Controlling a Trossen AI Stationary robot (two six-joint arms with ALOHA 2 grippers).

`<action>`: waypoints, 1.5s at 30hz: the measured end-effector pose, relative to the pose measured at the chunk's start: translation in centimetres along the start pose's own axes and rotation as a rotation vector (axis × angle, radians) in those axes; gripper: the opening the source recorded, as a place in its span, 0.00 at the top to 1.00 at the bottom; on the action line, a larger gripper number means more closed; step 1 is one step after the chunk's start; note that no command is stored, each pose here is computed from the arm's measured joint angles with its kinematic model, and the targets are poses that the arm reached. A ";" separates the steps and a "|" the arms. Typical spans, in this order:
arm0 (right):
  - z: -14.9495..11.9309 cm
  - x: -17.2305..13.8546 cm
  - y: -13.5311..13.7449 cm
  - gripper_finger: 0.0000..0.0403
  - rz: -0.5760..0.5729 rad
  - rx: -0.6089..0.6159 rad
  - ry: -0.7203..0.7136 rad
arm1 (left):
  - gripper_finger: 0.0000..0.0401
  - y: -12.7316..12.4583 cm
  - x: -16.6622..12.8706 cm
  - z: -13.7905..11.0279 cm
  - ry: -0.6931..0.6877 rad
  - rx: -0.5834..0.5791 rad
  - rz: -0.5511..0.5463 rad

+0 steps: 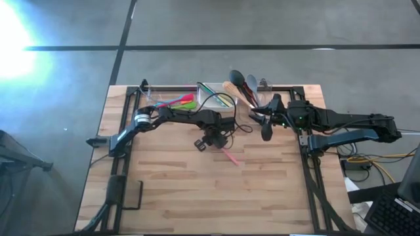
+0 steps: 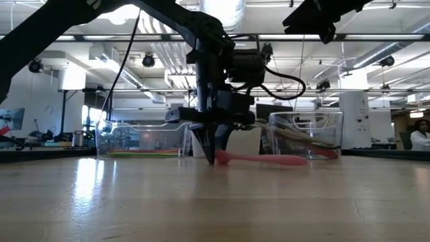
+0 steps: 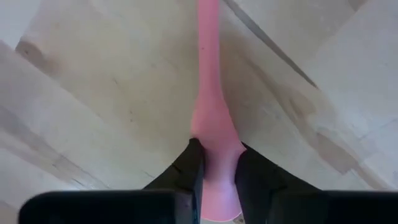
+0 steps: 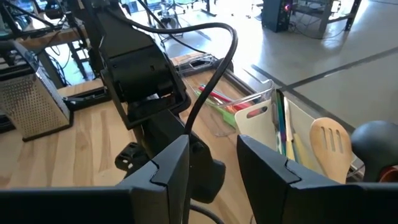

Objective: Pick & Place Kitchen Items
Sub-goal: Put the pink spatula into the left transparent bin

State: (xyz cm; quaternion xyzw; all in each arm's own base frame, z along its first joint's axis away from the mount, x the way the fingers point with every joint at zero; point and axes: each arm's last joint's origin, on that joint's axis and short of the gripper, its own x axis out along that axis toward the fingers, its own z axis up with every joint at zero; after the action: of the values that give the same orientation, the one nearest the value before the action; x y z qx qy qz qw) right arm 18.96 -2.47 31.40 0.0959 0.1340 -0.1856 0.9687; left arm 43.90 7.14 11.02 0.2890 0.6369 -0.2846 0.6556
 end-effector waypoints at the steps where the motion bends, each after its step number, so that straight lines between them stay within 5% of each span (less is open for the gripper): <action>1: 0.0 0.0 0.0 0.68 0.001 0.002 -0.002 | 0.83 0.0 0.0 0.0 0.000 -0.013 0.000; 11: 0.3 0.0 0.1 0.65 0.012 0.012 -0.030 | 0.83 0.0 -0.8 0.0 -0.008 -0.107 -0.048; 21: 0.3 0.0 0.3 0.69 0.032 0.013 -0.036 | 0.83 0.5 -5.9 0.5 -0.054 -0.122 -0.045; 26: 0.3 -0.1 0.4 0.69 0.044 0.011 -0.034 | 0.93 -0.1 -8.0 0.3 -0.068 -0.136 -0.053; 32: 0.2 -0.2 0.8 0.67 0.070 0.006 -0.028 | 0.93 -0.4 -8.4 0.1 -0.051 -0.167 -0.073; 39: -1.3 -0.9 2.9 0.67 0.193 0.009 0.096 | 0.93 -0.5 -8.0 -0.3 -0.041 -0.189 -0.085; 45: -4.4 -1.3 5.6 0.69 0.092 0.034 0.223 | 0.93 -0.5 -7.8 -0.4 -0.039 -0.189 -0.087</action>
State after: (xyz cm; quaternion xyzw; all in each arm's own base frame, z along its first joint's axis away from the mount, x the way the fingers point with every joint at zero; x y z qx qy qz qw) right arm 18.93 4.11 28.41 0.1384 0.2333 -0.1313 0.9535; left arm 43.08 7.12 18.78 0.1926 0.6597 -0.2572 0.6794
